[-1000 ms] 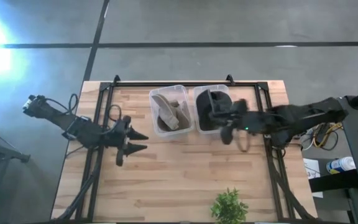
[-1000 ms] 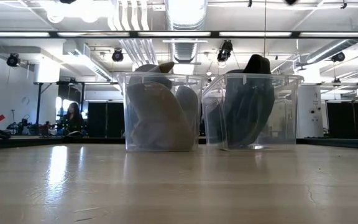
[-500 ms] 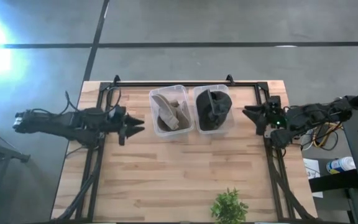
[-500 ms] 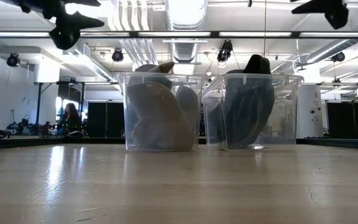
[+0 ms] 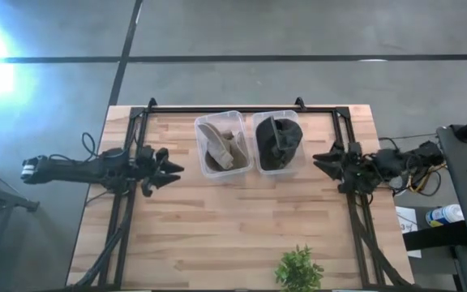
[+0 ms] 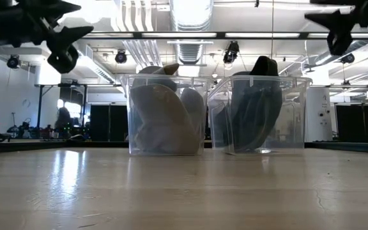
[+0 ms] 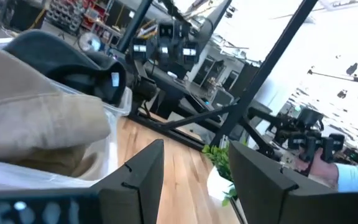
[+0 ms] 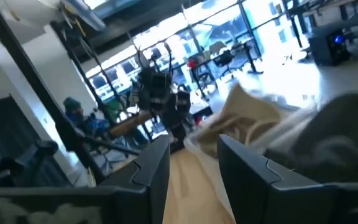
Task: Pick & Place hat
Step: Return to Home Position
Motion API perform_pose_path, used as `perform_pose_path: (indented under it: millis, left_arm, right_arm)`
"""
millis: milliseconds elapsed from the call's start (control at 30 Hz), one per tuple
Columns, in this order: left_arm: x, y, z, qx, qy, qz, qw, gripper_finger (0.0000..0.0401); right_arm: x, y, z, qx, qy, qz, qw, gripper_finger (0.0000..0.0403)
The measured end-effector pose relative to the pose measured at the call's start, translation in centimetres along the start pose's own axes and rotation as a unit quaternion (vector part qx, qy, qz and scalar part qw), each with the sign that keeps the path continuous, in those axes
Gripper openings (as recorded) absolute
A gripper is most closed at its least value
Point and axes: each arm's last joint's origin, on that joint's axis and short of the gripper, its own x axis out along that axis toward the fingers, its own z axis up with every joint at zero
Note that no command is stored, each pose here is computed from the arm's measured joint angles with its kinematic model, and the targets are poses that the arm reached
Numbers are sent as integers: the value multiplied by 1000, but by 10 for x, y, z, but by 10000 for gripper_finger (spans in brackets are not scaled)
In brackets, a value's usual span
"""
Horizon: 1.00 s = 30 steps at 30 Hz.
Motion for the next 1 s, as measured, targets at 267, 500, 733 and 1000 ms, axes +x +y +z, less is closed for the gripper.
perform_pose_path:
  millis: [267,500,733,1000]
  left_arm:
    - [-8,17,-21,-27,-13,48,998,174]
    - [-11,33,-47,-57,46,93,993,174]
    - [-17,38,-61,-62,113,133,983,174]
    - [-24,29,-47,9,44,82,996,174]
  right_arm:
    - [-6,-21,-37,-7,14,-1,1000,132]
    - [-3,-34,-70,-26,47,-15,998,123]
    - [0,-34,-74,-30,57,-21,998,129]
    - [1,-34,-76,-33,65,-25,997,131]
